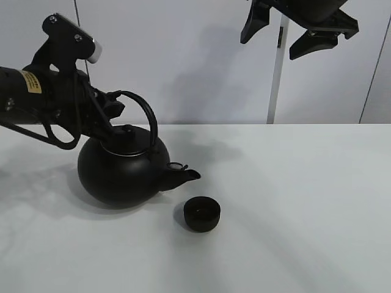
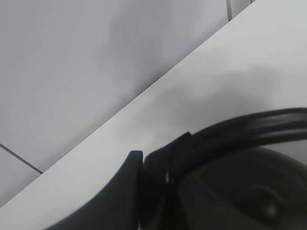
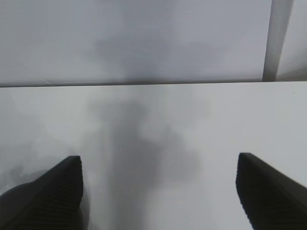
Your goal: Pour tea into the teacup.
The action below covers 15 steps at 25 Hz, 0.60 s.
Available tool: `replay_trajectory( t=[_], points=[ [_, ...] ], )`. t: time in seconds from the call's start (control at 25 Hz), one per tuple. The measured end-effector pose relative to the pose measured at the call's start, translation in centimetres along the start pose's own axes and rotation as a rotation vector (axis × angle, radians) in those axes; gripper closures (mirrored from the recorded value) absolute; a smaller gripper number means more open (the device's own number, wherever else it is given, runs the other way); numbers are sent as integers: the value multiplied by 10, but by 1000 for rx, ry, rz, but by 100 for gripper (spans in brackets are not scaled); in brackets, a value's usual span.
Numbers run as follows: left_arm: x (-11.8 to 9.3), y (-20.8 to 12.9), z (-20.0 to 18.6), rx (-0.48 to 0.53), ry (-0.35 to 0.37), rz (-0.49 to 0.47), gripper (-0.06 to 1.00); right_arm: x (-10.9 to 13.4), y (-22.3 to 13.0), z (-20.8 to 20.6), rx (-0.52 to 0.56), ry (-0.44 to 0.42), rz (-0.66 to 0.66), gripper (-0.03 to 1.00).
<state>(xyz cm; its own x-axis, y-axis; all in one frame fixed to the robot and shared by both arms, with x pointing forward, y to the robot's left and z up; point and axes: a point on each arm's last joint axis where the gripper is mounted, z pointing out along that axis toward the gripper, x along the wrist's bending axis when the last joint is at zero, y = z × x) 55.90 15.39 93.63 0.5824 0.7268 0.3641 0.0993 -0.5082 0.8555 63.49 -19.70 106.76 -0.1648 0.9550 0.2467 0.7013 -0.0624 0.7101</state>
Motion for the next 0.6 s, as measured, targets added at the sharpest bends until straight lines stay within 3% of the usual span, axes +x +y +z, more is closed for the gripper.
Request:
replay_trajectory(
  t=[0.6],
  points=[
    [1, 4, 2, -6, -9, 103, 84, 0, 0, 0, 0, 0, 0, 37]
  ],
)
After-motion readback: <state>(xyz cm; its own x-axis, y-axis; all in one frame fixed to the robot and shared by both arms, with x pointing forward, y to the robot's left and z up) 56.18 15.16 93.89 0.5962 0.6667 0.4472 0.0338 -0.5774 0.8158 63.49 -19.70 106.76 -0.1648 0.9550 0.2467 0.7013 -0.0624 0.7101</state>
